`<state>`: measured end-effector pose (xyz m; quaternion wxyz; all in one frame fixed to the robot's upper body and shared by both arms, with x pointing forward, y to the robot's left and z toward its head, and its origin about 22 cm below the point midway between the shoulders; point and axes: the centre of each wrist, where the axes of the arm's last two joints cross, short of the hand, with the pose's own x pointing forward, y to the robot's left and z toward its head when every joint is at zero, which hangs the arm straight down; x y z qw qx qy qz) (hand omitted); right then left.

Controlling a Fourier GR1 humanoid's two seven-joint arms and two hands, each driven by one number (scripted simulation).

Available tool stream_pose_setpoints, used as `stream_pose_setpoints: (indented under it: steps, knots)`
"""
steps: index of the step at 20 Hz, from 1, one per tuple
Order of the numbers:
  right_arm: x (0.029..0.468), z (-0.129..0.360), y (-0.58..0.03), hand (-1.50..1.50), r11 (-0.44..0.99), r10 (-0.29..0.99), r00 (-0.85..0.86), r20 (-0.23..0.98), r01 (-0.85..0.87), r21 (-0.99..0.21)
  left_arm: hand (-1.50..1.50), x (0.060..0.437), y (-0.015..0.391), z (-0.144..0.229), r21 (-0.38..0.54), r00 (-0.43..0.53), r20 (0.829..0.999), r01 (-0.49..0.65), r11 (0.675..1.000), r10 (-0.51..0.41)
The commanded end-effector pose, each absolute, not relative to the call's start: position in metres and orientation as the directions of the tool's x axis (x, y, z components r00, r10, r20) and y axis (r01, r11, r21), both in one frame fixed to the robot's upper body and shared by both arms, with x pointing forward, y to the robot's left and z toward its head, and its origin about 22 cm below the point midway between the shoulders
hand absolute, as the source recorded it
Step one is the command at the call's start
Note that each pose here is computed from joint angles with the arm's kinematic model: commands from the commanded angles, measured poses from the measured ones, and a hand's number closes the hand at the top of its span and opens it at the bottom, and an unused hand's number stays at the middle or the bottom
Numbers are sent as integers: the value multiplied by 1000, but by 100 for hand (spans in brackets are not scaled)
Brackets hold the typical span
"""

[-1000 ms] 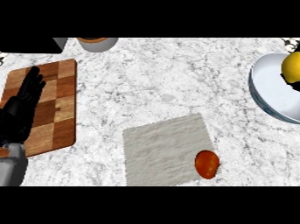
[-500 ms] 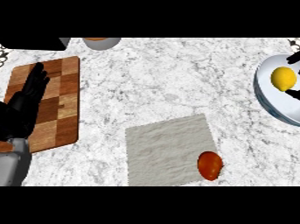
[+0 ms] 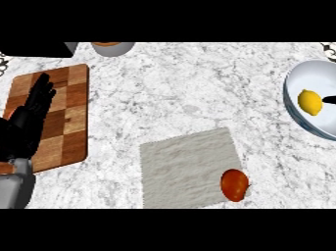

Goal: Pick the lemon from the placemat and place it in the bowl

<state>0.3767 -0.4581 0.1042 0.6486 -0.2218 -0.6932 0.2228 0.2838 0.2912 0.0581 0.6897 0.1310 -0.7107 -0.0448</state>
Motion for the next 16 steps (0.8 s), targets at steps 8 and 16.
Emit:
stream_pose_setpoints:
  steps: [8, 16]
  knots:
    - [309, 145, -554, -150, 972, 220, -92, 971, 110, -209, 0, 286, 287, 70, 230, -21, 972, -118, 966, -234]
    - [260, 138, -588, -150, 987, 140, -92, 986, 88, -132, 0, 285, 289, 57, 237, -24, 970, -131, 963, -242]
